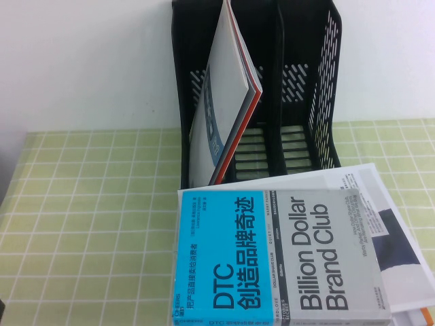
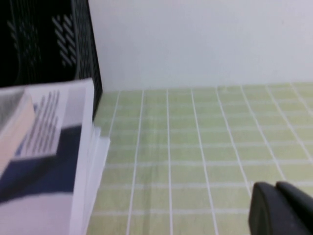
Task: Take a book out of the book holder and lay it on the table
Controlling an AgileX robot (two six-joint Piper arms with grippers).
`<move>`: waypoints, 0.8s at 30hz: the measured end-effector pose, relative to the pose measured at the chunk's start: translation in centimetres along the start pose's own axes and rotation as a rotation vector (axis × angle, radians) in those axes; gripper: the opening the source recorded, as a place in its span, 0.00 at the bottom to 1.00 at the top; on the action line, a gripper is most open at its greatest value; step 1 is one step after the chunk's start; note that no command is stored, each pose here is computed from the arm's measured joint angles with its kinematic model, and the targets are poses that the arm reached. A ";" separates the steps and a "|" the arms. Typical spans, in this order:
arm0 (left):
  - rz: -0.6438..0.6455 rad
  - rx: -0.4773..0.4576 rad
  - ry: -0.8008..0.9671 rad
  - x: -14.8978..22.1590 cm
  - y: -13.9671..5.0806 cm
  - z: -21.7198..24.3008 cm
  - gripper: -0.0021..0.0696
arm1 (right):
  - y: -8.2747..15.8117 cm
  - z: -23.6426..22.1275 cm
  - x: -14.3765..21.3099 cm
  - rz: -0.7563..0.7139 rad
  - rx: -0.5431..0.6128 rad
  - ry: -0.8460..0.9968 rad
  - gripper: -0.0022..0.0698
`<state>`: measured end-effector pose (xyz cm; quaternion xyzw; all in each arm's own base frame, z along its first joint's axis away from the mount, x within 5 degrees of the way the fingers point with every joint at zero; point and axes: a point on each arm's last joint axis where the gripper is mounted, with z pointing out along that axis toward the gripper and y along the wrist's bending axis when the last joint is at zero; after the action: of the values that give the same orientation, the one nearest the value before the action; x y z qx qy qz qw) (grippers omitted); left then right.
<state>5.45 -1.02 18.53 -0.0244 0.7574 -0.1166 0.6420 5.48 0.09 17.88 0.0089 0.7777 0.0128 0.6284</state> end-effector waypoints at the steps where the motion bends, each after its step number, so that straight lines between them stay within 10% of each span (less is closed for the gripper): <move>1: -0.024 0.003 -0.052 -0.5 0.0 0.0 0.03 | 0.0 0.0 -0.4 0.000 0.001 -0.039 0.03; 18: -0.511 0.043 -0.643 -5.2 1.1 -1.7 0.03 | -0.2 -3.6 -7.2 0.095 -0.022 -0.921 0.03; 24: -0.582 0.084 -1.147 -7.9 2.1 -5.2 0.03 | -0.7 -6.0 -10.3 0.219 -0.032 -1.114 0.03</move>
<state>1.98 3.24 26.56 -0.2621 0.2509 -0.2841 0.8875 1.77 -0.96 29.15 0.0854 0.3228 0.0830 0.9389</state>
